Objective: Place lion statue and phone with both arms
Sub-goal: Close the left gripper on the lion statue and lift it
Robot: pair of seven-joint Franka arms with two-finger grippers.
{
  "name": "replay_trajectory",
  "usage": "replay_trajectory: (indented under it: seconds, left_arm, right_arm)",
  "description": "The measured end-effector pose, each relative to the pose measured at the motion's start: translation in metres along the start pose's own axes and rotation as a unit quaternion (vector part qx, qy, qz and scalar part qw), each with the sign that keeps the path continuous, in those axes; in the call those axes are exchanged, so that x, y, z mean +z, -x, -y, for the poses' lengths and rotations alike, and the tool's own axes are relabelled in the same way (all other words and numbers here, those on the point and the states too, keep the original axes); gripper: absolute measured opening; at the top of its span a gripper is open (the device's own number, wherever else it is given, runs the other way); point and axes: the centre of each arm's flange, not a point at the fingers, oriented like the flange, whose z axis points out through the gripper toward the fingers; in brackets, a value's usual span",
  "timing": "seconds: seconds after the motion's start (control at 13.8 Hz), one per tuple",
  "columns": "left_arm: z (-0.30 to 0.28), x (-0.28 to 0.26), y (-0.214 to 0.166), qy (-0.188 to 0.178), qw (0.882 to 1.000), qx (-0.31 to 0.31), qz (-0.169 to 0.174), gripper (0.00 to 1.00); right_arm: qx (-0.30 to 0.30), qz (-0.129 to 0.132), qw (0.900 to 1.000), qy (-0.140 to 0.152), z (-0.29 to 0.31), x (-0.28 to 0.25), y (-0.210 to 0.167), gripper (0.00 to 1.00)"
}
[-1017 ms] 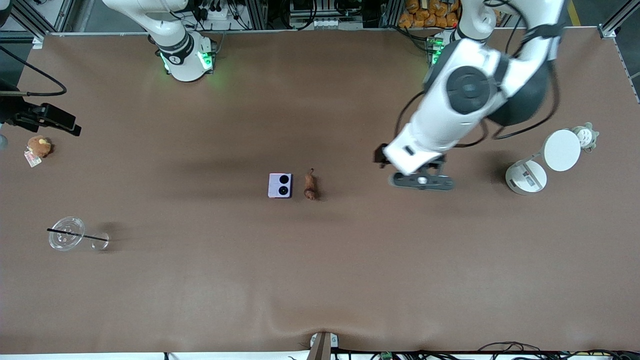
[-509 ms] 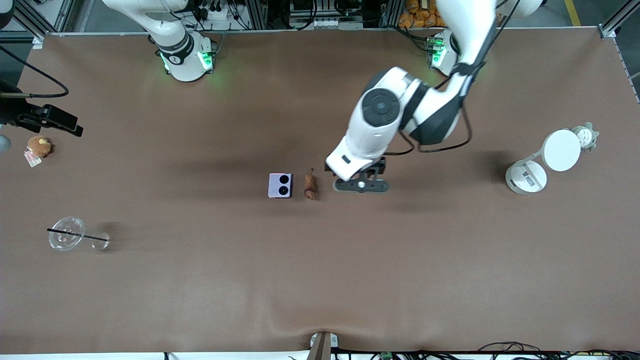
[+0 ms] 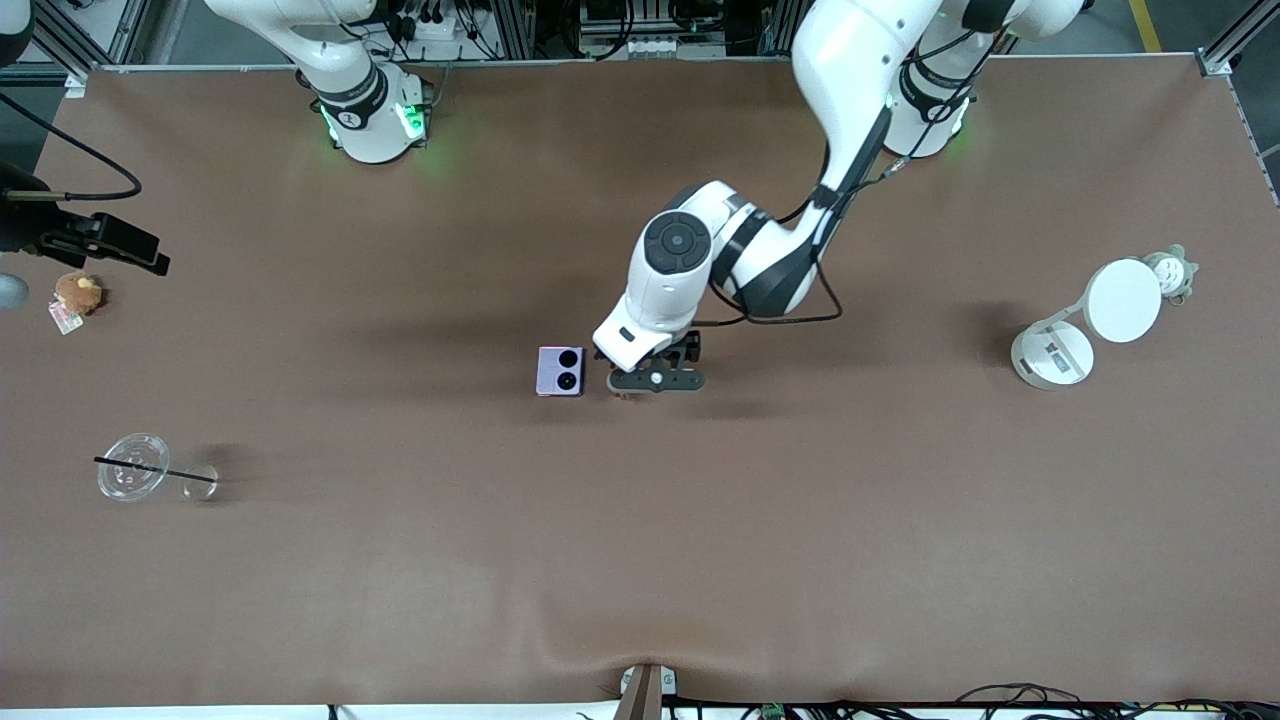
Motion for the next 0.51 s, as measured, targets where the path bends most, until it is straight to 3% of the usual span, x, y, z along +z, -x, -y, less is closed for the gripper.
replay_trajectory:
  seconds: [0.51]
  left_arm:
    - [-0.02,0.041,0.023,0.012,1.0,0.013,-0.011,1.0]
  right_arm:
    - [0.0,0.003,1.0,0.0,0.0,0.003,-0.002,1.0]
